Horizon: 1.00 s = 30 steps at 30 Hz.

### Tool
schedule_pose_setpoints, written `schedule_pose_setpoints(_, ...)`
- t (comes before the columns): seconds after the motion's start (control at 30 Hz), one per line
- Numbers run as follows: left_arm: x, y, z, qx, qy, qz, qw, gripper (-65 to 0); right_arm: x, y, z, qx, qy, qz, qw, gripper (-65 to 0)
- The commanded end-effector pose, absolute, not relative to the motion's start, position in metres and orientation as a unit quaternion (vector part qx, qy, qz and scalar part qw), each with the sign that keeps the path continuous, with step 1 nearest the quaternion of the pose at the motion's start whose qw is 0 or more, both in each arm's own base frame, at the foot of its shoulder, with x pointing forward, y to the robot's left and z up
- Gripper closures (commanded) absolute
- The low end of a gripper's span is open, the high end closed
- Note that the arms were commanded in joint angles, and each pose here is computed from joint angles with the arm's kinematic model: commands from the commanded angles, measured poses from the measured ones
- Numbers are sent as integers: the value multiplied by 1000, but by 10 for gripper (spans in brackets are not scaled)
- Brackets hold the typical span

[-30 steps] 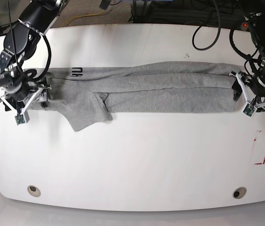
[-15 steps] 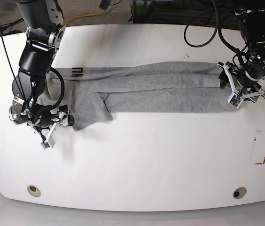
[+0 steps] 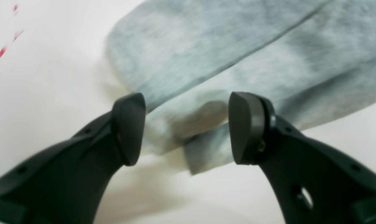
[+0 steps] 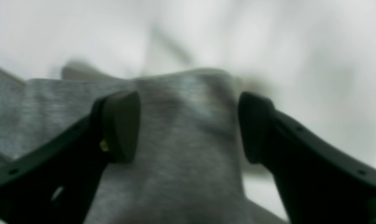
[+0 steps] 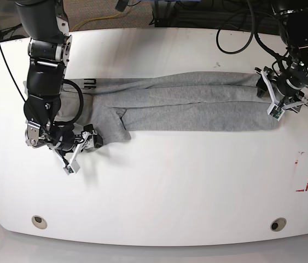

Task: Fold the T-shirt properly
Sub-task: 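Release the hem with the right gripper and regrasp the folded edge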

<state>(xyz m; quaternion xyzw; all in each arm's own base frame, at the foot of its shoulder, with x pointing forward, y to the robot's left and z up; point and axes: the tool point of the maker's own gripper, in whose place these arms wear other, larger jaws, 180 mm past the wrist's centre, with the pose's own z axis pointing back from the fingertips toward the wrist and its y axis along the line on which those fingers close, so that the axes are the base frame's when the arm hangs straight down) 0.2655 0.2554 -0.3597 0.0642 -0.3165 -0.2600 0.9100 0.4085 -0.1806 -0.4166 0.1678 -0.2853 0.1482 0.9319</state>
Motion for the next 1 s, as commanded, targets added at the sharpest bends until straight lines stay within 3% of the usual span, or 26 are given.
schedule_pose_setpoints(0.0,274,259,-347,74,-336,-261,902,-390,412,-174,-413,170,-290,153,929,-349)
schedule_pose_setpoints(0.17,269,263,-364,62,-316,-251,913,-390,414,-168,-412,179,-302,151,924,0)
schedule_pose_setpoints(0.4,273,267,-373,52,-307,-238,920,-390,419,-186,-363,125,-356,174,910,0)
schedule_pose_setpoints(0.7,272,268,-379,49,-301,-235,923,-390,384,-223,-321,25,-352,189,916,0)
schedule_pose_setpoints(0.97,267,271,-388,43,-288,-229,929,-390,339,-234,-317,-22,-341,200,919,0)
